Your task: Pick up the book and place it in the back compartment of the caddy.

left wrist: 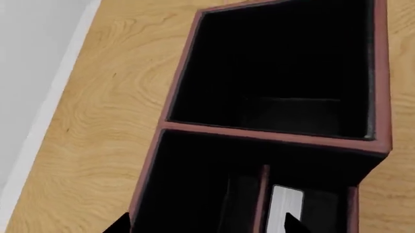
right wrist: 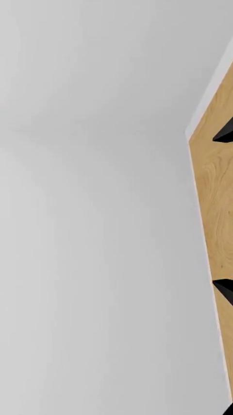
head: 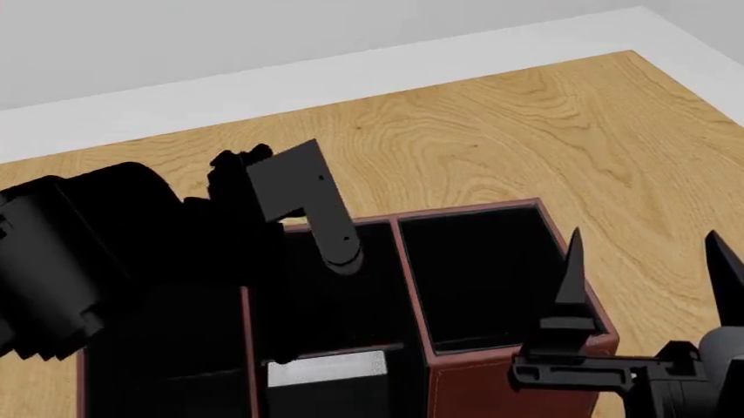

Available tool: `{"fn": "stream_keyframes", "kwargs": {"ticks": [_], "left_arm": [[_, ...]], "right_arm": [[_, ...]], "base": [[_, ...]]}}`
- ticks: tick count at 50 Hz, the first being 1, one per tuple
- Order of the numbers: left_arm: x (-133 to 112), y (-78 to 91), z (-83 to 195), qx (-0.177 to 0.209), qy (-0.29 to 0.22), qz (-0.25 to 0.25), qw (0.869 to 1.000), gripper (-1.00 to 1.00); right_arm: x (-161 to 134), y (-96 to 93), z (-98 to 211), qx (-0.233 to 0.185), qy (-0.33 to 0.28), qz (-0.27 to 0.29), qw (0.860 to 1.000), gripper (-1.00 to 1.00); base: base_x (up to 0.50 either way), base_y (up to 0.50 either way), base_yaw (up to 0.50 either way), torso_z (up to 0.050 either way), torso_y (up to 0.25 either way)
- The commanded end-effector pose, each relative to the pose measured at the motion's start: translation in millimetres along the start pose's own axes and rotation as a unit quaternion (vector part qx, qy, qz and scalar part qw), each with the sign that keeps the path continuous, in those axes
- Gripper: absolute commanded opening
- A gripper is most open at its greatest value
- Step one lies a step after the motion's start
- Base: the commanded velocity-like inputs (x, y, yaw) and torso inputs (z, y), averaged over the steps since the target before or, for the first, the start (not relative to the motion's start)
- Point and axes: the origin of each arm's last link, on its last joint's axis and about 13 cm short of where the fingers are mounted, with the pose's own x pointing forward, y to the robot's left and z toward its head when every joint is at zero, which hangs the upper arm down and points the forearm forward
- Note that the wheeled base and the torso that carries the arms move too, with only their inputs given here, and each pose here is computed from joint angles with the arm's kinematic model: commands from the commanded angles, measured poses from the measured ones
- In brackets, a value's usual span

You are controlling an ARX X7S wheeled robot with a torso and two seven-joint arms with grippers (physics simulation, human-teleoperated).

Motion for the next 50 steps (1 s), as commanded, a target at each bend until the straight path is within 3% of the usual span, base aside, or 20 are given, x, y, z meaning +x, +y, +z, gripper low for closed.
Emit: {"fn": "stream_keyframes", "kwargs": {"ticks": [1,18,23,31,50], "left_arm": [[-16.4,1.7,3.9,-0.03,-0.049,0.033,0.998,1.0],[-24.8,-2.8,2.0,-0.047,-0.103,0.105,0.988,1.0],[-29.7,-2.6,7.4,-0.064,-0.158,0.151,0.974,1.0],[-33.2,-4.1,7.4,-0.072,-0.197,0.22,0.953,1.0],[-34.6,-16.0,1.2,-0.099,-0.291,0.303,0.902,1.0]], "right_arm": [[1.9,-0.1,2.9,-0.003,-0.002,0.001,1.0,1.0],[4.3,3.9,7.6,-0.004,-0.004,0.005,1.0,1.0],[5.1,4.6,8.8,-0.004,-0.005,0.006,1.0,1.0],[6.3,4.8,8.7,-0.004,-0.006,0.006,1.0,1.0],[9.0,6.4,8.6,-0.003,-0.006,0.01,1.0,1.0]], "base": [[0.0,0.0,0.0,0.0,0.0],[0.0,0.0,0.0,0.0,0.0],[0.0,0.0,0.0,0.0,0.0],[0.0,0.0,0.0,0.0,0.0],[0.0,0.0,0.0,0.0,0.0]]}}
